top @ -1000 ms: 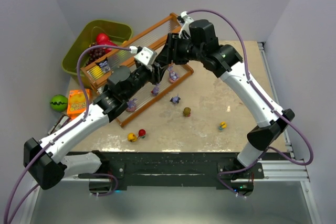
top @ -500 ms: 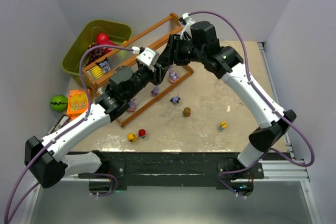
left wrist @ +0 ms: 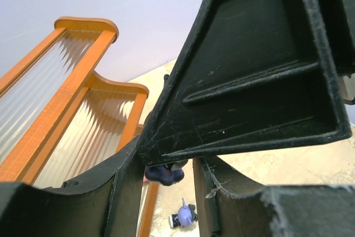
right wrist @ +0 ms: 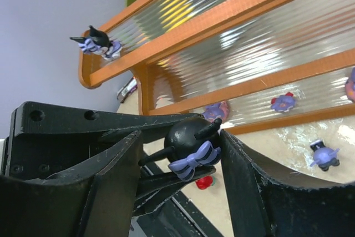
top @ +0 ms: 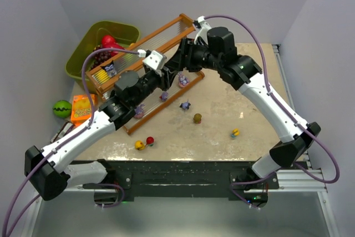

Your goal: Place and organize the plastic toys onto the shelf

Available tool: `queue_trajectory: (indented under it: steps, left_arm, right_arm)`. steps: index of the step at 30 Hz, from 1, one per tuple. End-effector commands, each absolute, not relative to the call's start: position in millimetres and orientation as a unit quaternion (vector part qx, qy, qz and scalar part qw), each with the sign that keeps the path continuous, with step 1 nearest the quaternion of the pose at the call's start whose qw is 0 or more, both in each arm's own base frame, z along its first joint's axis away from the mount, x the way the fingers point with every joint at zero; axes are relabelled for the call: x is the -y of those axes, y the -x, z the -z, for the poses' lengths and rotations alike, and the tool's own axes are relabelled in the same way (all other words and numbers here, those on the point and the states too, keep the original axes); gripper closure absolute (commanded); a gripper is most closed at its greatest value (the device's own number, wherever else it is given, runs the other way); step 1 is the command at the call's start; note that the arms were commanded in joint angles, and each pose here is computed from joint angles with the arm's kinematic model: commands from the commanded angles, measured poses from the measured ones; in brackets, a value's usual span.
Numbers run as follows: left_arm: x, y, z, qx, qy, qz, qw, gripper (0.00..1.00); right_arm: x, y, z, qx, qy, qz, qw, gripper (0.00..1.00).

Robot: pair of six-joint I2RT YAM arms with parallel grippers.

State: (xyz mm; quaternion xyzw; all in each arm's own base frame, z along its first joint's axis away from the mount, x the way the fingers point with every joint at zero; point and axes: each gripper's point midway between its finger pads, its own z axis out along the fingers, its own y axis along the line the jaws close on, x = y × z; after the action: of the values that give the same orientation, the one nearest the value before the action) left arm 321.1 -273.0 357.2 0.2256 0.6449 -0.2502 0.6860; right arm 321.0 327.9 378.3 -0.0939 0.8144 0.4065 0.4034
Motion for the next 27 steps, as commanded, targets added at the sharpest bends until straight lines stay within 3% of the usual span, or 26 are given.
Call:
queue_trajectory:
  steps: [1,11,22,27]
  left_arm:
    - [266.9,-315.1,-373.1,-0.63,-0.211,0.262,0.7,1.0]
    - [260.3,-309.8,-374.8,-0.634,-0.196,0.268,0.699,1.0]
    - [233.1,-311.7,-400.3,-0.634,-0.096,0.271,0.718,1.0]
    - [223.9,-317.4,-417.7,-0.611,-0.085,0.278,0.736,1.0]
  right_arm:
    - [-328.7,-303.1,-418.3,-0.772,0.105,-0.458,0.428,0.38]
    - [-313.1,-305.6,-433.8,-0.761,0.08,-0.453,0.458,0.36]
    - [-249.3,-305.9,-486.5,-0.691,-0.002,-0.452,0.563,0.32]
    - [-232.1,-286.0,-467.5,-0.688,0.016,-0.432,0.582,0.32]
